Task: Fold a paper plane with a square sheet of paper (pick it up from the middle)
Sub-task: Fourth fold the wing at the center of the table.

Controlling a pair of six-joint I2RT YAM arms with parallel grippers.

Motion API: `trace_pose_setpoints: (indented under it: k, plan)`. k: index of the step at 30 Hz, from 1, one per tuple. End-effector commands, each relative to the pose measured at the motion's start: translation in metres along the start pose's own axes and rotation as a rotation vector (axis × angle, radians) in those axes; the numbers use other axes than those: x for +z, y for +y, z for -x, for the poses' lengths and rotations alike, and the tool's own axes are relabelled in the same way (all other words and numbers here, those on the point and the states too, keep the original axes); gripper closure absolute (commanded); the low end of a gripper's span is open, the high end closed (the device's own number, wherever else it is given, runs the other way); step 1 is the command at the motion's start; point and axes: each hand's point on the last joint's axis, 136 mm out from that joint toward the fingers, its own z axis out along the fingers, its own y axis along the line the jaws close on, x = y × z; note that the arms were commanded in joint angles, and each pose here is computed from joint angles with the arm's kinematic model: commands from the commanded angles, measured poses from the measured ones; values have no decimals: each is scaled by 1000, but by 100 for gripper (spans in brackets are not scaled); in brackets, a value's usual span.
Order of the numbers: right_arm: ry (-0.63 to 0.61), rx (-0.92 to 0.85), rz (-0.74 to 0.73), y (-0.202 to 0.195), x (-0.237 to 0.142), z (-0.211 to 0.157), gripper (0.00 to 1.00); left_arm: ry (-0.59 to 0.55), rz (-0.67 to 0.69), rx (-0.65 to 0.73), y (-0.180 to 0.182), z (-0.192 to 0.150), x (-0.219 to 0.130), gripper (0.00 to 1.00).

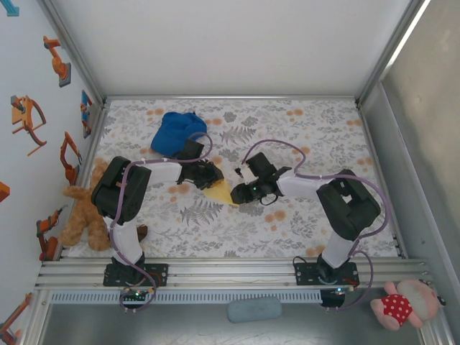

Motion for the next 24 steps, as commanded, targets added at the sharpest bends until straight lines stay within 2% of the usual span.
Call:
trace_pose_setpoints:
  k: [1, 7, 15, 24]
  plan:
    - [31, -43, -18, 4, 5, 1, 58, 14, 13, 4, 2, 2, 2, 81]
    - [56, -37, -28, 2, 13, -3, 60, 16, 12, 4, 2, 1, 2, 81]
    - [78, -8, -25, -2, 18, -11, 73, 17, 13, 4, 3, 1, 2, 81]
    - [94, 27, 0, -3, 23, -19, 80, 17, 14, 5, 3, 1, 3, 81]
